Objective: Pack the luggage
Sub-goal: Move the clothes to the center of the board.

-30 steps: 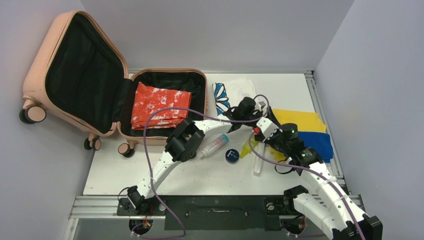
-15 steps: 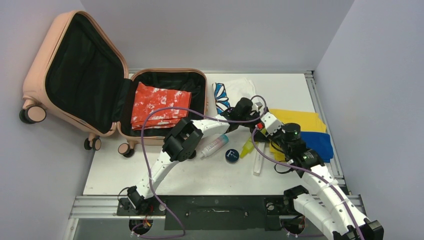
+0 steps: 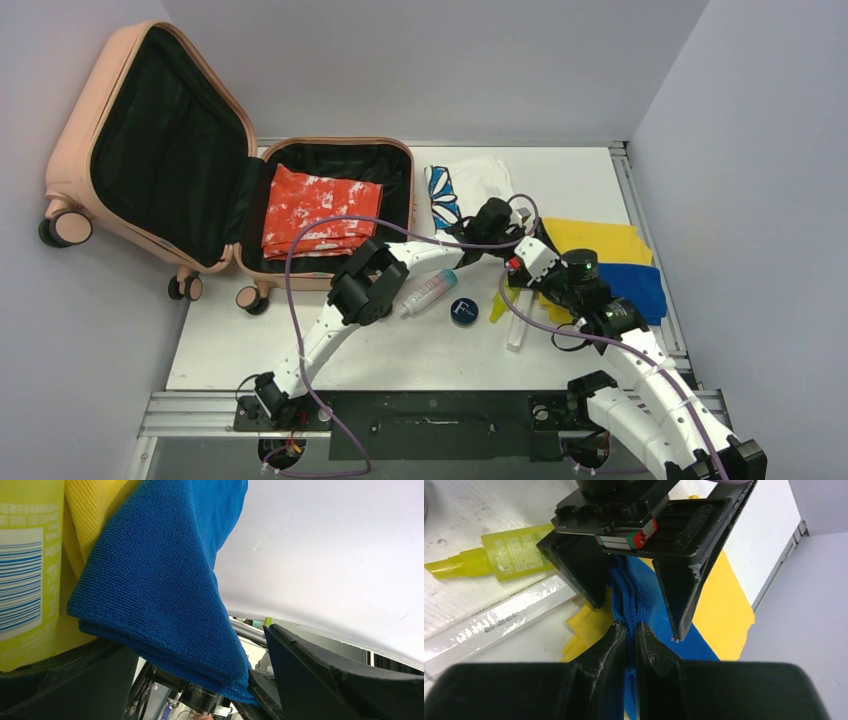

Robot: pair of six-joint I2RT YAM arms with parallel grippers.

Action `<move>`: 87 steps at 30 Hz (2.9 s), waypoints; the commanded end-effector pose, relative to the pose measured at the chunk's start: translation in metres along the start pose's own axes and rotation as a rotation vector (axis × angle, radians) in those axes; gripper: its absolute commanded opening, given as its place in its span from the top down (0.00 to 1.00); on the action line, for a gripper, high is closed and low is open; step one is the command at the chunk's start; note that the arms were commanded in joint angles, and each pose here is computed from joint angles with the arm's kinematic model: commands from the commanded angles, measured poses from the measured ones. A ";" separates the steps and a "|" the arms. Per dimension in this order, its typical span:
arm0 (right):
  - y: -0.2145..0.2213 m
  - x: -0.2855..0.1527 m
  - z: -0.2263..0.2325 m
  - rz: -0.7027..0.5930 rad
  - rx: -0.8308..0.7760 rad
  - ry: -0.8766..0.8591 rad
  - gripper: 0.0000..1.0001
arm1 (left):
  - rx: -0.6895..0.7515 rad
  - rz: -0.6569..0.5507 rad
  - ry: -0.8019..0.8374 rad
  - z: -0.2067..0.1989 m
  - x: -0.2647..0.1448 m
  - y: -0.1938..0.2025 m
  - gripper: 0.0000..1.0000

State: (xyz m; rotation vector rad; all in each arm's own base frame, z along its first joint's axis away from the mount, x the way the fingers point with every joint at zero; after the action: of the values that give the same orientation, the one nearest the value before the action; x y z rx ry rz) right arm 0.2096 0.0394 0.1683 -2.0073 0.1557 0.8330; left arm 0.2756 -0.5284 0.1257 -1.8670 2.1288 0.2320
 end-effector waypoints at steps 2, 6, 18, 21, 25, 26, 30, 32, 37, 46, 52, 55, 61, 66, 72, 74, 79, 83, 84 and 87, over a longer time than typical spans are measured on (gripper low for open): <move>-0.019 -0.012 0.000 -0.057 -0.036 -0.055 0.95 | -0.016 0.004 -0.021 0.010 0.000 -0.002 0.12; -0.015 -0.015 0.007 -0.021 -0.059 -0.130 0.88 | 0.001 -0.021 -0.027 0.008 -0.010 -0.010 0.20; 0.011 0.002 0.020 0.110 -0.075 -0.199 0.59 | 0.043 -0.047 -0.034 -0.001 -0.025 -0.017 0.34; 0.009 0.003 0.021 0.100 -0.069 -0.201 0.21 | 0.049 -0.044 -0.030 -0.001 -0.023 -0.017 0.39; 0.001 0.001 0.017 0.073 -0.055 -0.182 0.04 | 0.049 -0.035 -0.023 0.000 -0.020 -0.015 0.53; 0.000 0.000 0.015 0.066 -0.044 -0.165 0.01 | 0.050 -0.033 -0.022 0.001 -0.020 -0.014 0.55; -0.013 -0.006 -0.002 0.007 0.005 -0.043 0.10 | 0.053 -0.027 -0.020 0.003 -0.018 -0.013 0.68; -0.022 -0.014 -0.014 -0.043 0.040 0.018 0.10 | 0.052 -0.025 -0.021 0.005 -0.018 -0.013 0.79; -0.039 -0.026 -0.042 -0.104 0.142 0.201 0.10 | 0.072 -0.031 -0.023 0.004 -0.021 -0.016 1.00; -0.041 -0.034 -0.079 -0.114 0.269 0.428 0.10 | 0.479 -0.176 -0.155 -0.036 -0.065 -0.076 1.00; -0.035 -0.030 -0.088 -0.082 0.301 0.484 0.10 | 0.704 -0.253 -0.332 -0.021 -0.097 -0.116 1.00; -0.030 -0.029 -0.095 -0.059 0.319 0.510 0.10 | 0.742 -0.273 -0.438 0.003 -0.115 -0.135 1.00; -0.025 -0.028 -0.098 -0.048 0.337 0.511 0.10 | 0.781 -0.379 -0.668 0.044 -0.168 -0.185 1.00; -0.025 -0.025 -0.096 -0.049 0.345 0.495 0.10 | 0.801 -0.480 -0.811 0.058 -0.211 -0.217 1.00; -0.025 -0.024 -0.096 -0.048 0.346 0.492 0.10 | 0.772 -0.553 -0.914 0.067 -0.245 -0.233 1.00; -0.024 -0.023 -0.096 -0.044 0.348 0.490 0.10 | 0.766 -0.567 -0.925 0.066 -0.250 -0.235 1.00; -0.019 -0.022 -0.099 -0.027 0.365 0.510 0.10 | 0.772 -0.591 -0.935 0.057 -0.254 -0.236 1.00; -0.011 -0.022 -0.109 0.005 0.398 0.562 0.10 | 0.764 -0.638 -1.016 0.052 -0.265 -0.238 1.00; -0.009 -0.022 -0.112 0.015 0.409 0.573 0.10 | 0.761 -0.649 -1.033 0.051 -0.267 -0.238 1.00; 0.002 -0.022 -0.123 0.057 0.449 0.603 0.10 | 0.764 -0.670 -1.058 0.044 -0.272 -0.238 1.00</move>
State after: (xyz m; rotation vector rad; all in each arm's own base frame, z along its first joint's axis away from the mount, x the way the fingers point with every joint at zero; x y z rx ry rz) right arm 0.2444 -0.0467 0.2064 -1.8118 0.6382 0.2907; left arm 0.5327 -0.3110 0.1245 -1.3449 0.8770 0.1955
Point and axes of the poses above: each gripper's point midway between its finger pads, its own x axis out along the fingers, its own z axis along the line the jaws close on, y = z × x, the point moved 6 cm from there along -x, back along the fingers, and after that the axes turned 15 degrees about x, right-handed, at the moved point
